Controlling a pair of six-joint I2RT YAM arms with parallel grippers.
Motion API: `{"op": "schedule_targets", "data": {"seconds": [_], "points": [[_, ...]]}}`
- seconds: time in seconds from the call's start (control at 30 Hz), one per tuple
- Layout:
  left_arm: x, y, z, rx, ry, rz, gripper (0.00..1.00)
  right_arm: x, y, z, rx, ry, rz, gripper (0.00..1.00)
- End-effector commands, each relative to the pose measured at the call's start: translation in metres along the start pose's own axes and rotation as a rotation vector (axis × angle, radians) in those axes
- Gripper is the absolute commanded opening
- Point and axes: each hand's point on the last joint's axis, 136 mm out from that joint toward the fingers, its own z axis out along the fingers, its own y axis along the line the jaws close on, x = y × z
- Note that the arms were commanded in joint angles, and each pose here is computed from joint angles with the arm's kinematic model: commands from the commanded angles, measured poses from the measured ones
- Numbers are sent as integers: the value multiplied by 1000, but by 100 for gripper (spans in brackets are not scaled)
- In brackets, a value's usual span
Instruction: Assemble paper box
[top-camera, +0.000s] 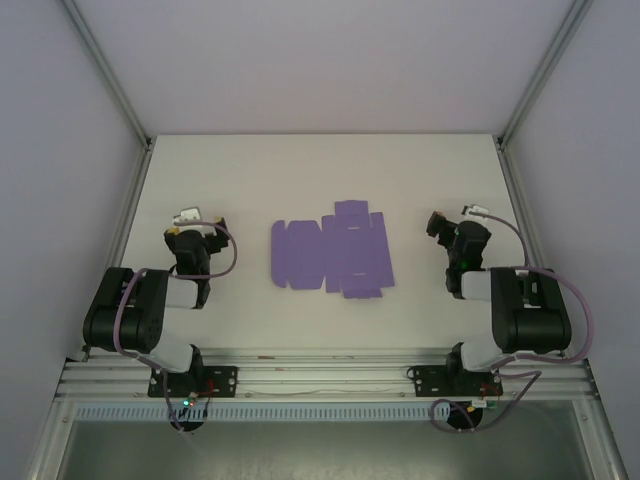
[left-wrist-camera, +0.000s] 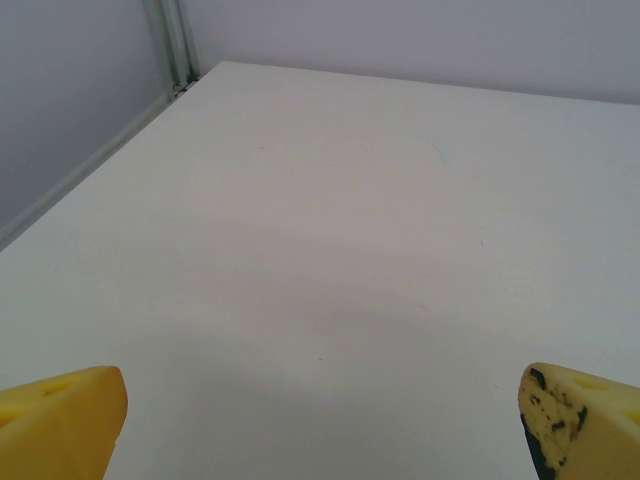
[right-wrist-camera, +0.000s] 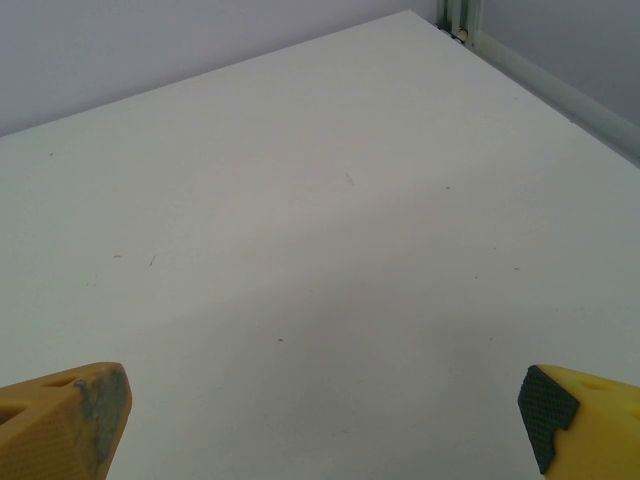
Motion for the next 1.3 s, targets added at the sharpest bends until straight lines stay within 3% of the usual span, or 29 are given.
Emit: {"op": "schedule_targets", "data": {"seconds": [0.0,0.43,0.7,0.77,0.9,1.03,1.17,1.27], "points": [[-10,-10,1,40,-21,19,100,-3,2,0,-3,-6,11,100],[-10,-10,1,41,-21,18,100,-4,2,-1,-6,-10,11,100],[-47,2,-10,-46,-21,4,100,-43,9,-16,5,15,-1,100],[-57,4,-17,-66,10,-66,100,-54,16,-23,-6,13,-5,100],[-59,-26,-31,56,109,-111,100,-65,39,-44,-36,52,23,100],[-47,-63,-56,172,197,-186,100,-45,84,-67,-167,186,86,97],[-17,-94,-80,313,325,-292,100,-7,133,-93,-327,351,142,91],[11,-101,-92,339,417,-330,100,27,169,-108,-425,465,144,84]]}}
